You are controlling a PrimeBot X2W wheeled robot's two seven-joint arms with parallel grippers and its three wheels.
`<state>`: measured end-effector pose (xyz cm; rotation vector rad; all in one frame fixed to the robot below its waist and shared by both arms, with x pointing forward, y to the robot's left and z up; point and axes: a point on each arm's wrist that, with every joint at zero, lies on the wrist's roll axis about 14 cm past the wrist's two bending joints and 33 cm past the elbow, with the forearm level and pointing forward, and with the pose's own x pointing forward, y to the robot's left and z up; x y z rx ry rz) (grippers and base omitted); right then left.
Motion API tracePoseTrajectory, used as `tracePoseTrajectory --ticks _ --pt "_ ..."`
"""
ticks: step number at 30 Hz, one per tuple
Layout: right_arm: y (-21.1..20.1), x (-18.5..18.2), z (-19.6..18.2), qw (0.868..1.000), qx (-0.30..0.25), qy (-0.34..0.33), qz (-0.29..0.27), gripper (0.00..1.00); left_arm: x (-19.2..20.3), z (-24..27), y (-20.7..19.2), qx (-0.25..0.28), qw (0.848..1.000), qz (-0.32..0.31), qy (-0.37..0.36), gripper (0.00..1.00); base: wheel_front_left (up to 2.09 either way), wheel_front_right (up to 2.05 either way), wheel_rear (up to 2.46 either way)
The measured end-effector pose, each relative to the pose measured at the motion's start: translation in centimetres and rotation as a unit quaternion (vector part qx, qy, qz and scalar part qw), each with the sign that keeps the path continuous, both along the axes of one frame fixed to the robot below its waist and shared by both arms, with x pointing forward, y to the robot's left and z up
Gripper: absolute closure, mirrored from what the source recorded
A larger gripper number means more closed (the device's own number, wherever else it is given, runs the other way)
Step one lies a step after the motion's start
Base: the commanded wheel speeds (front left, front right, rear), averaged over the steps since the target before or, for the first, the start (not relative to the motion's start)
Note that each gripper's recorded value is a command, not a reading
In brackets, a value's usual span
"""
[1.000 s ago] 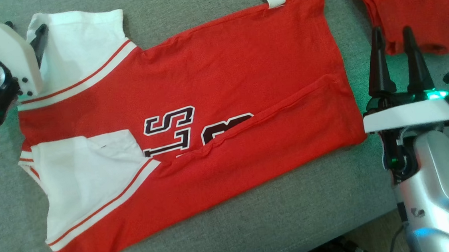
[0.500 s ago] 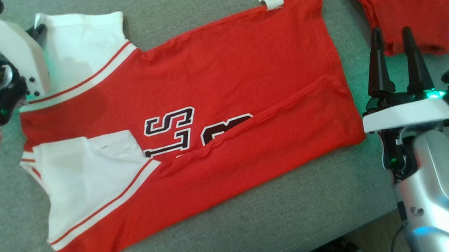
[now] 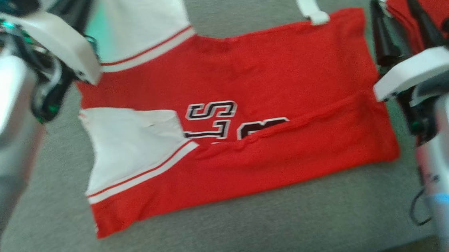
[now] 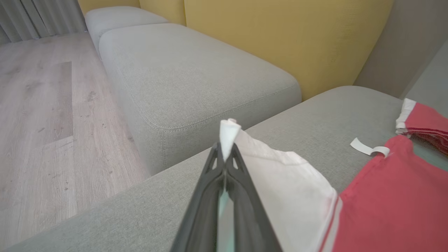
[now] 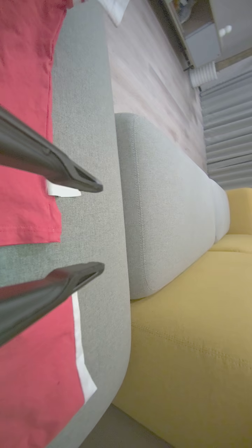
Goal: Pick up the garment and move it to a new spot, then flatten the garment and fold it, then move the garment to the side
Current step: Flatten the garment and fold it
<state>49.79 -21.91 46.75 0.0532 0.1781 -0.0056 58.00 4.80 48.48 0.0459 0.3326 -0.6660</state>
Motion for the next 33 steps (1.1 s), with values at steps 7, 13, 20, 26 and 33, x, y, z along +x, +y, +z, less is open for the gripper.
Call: tracePoseTrajectory --ticks 7,13,20,26,33 --pt "0.3 1.9 -3.5 0.992 -0.026 0.119 0.038 0.0 -4.5 1.8 0.5 -0.024 0.999 -0.01 -0.032 1.0 0.0 0.0 0.0" --pt "-1.6 1.8 -8.1 0.976 -0.06 0.207 0.032 0.0 -7.6 2.5 0.5 -0.036 0.998 -0.022 -0.036 1.0 0.0 0.0 0.0" --pt "-0.6 3.0 -10.2 0.967 -0.074 0.241 0.045 0.0 -8.2 2.6 0.5 -0.044 0.998 -0.024 -0.033 1.0 0.0 0.0 0.0" --pt "-0.5 3.5 -10.5 0.961 -0.099 0.253 0.059 0.27 -8.1 2.1 0.5 -0.04 0.999 -0.024 -0.027 1.0 0.0 0.0 0.0" --pt "-0.1 3.8 -9.0 0.971 -0.085 0.216 0.062 1.0 -7.2 1.4 2.1 -0.016 1.0 0.007 -0.022 1.0 0.0 0.0 0.0"
